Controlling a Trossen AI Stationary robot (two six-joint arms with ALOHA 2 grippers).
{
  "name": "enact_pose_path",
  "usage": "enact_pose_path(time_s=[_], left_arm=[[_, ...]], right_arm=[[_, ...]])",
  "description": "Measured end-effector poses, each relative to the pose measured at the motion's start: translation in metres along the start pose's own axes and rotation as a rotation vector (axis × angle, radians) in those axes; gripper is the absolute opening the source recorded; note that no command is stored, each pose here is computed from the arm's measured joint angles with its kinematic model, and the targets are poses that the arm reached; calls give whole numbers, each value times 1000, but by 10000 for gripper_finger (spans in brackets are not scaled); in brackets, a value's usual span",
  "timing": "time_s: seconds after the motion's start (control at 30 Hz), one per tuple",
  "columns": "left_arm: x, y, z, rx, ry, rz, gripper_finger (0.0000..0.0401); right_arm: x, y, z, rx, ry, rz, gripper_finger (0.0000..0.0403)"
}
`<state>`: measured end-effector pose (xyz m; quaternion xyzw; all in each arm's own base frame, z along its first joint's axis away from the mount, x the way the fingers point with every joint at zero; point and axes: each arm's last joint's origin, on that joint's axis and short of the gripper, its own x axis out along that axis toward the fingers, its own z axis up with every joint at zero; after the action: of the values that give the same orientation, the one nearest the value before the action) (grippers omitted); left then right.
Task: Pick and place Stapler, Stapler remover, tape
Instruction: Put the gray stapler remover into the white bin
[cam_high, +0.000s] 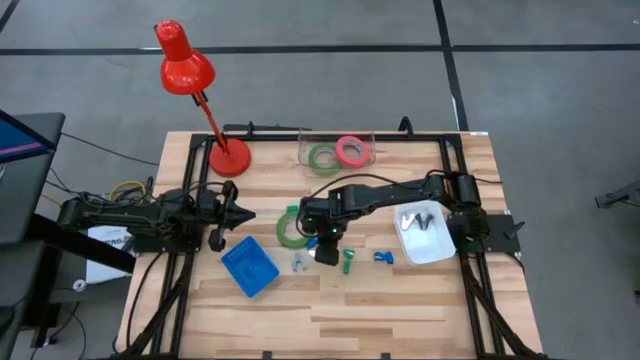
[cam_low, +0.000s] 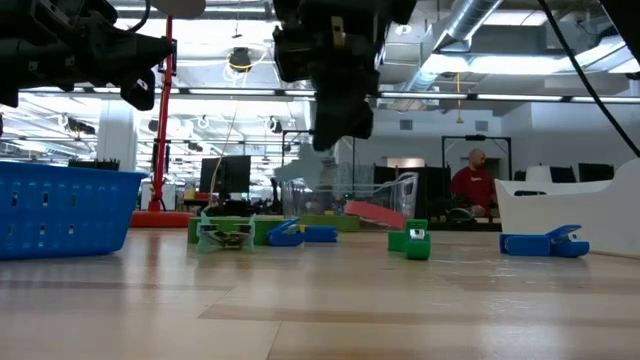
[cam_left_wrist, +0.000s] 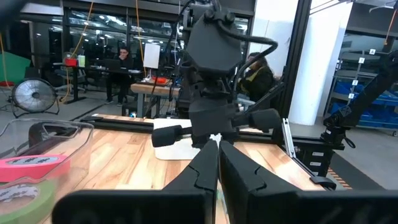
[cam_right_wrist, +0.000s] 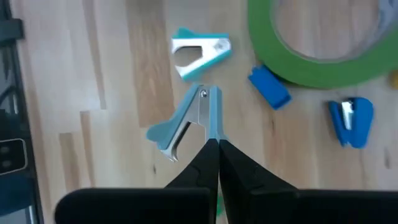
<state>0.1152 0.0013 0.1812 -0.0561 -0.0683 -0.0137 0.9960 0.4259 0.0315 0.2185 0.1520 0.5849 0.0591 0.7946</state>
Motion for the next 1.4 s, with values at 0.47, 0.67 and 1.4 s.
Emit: enact_pose_path(time_s=[0.47,0.67,1.4], left_arm=[[0,0,0,0,1,0,8],[0,0,0,0,1,0,8],[0,0,0,0,1,0,8]], right_arm=[[-71,9,-30,-80,-2,2,0],[-98,1,-61,-53,18,-12,0],[-125,-65,-163,77,340,-168,0]])
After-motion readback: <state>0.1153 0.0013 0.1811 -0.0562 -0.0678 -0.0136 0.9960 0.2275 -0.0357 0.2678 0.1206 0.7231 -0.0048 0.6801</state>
